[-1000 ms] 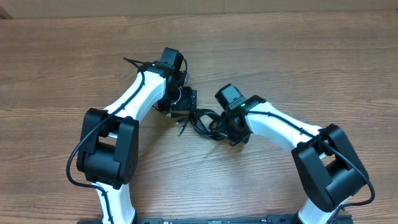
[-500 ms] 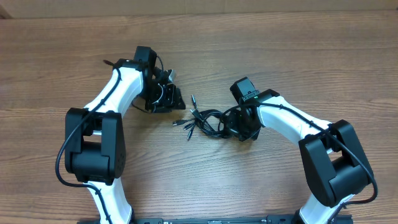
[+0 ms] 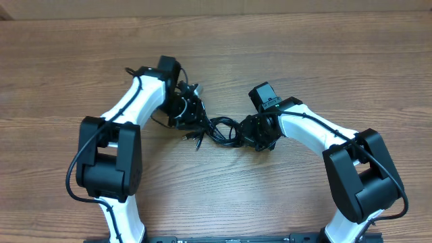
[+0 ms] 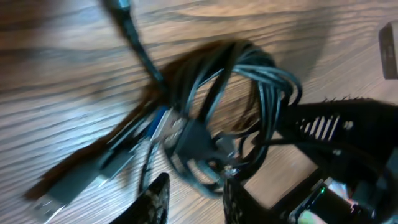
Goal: Untangle cables
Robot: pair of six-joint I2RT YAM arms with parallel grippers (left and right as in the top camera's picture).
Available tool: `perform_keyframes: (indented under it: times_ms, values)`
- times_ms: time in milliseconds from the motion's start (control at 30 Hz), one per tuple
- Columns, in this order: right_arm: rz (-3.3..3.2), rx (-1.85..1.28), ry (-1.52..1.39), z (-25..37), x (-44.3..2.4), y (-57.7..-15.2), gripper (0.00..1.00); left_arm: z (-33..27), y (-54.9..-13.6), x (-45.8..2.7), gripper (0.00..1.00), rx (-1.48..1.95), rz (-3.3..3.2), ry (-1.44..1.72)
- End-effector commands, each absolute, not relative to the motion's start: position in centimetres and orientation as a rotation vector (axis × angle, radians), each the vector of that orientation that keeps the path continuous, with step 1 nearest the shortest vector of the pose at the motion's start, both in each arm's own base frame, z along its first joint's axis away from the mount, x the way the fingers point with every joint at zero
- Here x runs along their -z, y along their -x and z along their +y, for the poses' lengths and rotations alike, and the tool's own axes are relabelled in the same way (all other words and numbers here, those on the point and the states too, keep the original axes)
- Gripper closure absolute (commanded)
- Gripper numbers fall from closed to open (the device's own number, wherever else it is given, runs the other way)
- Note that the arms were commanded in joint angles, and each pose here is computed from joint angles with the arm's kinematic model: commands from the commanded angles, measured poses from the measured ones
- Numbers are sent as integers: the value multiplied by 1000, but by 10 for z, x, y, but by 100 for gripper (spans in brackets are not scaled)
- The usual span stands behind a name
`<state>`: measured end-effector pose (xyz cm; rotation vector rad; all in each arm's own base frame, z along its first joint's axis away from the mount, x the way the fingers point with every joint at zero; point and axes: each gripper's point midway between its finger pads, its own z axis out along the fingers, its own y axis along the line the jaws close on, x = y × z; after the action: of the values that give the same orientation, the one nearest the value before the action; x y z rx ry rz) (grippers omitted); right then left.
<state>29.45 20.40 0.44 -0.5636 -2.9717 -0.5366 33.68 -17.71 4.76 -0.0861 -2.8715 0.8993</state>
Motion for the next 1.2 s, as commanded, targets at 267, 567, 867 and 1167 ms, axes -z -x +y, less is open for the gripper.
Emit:
perform_keyframes:
  times_ms: [267, 567, 867, 1167]
  values:
    - [-2969, 559, 540, 208, -4, -294, 96, -165, -326, -9, 63, -616, -2846, -374]
    - [-2969, 558, 540, 208, -4, -294, 96, -183, -339, -2, 94, -763, -2852, -454]
    - [-3037, 311, 582, 178, 5, -292, 92, -197, -350, -26, 96, -1073, -2782, -316]
    - [-3033, 275, 587, 173, 5, -289, 80, -161, -371, -36, 96, -1197, -2740, -472]
